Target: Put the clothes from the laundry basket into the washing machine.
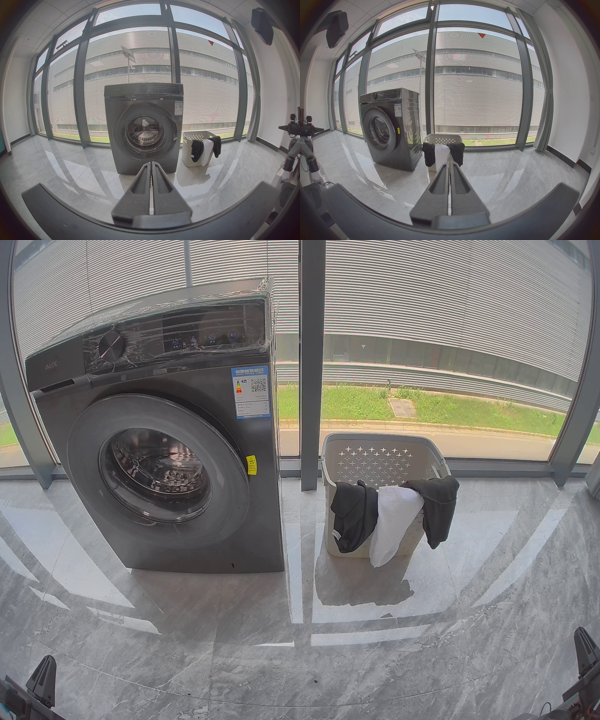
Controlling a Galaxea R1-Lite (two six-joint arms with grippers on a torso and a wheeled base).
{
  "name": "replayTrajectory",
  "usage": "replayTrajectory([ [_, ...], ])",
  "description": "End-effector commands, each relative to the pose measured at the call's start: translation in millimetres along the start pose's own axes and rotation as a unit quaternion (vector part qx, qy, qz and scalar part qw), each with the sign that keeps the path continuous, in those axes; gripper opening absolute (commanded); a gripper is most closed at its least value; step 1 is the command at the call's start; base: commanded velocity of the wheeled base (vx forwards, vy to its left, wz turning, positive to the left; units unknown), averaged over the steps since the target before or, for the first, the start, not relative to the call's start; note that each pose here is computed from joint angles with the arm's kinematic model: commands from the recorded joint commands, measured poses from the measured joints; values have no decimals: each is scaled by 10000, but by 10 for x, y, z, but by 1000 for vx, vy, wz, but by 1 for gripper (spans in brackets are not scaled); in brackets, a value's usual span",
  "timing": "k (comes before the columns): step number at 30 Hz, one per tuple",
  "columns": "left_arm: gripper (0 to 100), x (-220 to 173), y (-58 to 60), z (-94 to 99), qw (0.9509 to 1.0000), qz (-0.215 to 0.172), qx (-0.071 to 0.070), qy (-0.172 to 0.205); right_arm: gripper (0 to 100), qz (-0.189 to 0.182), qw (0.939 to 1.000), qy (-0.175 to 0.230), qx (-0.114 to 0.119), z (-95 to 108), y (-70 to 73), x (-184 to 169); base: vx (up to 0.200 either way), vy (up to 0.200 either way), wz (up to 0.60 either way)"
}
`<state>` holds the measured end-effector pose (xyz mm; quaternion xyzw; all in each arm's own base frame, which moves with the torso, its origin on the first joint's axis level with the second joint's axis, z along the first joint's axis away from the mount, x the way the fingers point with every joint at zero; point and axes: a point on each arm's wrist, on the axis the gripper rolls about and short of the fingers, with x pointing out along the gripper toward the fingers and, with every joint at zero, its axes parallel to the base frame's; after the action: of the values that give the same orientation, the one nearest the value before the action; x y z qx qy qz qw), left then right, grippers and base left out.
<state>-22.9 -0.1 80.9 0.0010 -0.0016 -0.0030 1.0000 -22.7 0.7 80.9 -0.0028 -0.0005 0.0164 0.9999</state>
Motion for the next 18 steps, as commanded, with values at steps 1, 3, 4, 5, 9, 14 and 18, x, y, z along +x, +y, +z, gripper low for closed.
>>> replayTrajectory([
  [1,0,2,0,-52,10000,-1,-2,16,0,-3,10000,-3,-3,-53,0,-1,0,0,0],
  [3,0,2,0,-52,10000,-1,-2,16,0,-3,10000,-3,-3,-53,0,-1,0,0,0],
  [4,0,2,0,-52,10000,-1,-10,16,0,5,10000,-3,-3,-53,0,-1,0,0,0],
  [5,0,1,0,-53,10000,-1,-10,8,0,-3,10000,-3,-3,-53,0,-1,0,0,0],
  [9,0,2,0,-52,10000,7,-10,16,0,5,10000,-3,-3,-53,0,-1,0,0,0],
  [14,0,2,0,-52,10000,-1,-2,16,0,5,10000,-3,-3,-53,0,-1,0,0,0],
  [18,0,2,0,-52,10000,-1,-2,16,0,5,10000,-3,-3,-53,0,-1,0,0,0],
])
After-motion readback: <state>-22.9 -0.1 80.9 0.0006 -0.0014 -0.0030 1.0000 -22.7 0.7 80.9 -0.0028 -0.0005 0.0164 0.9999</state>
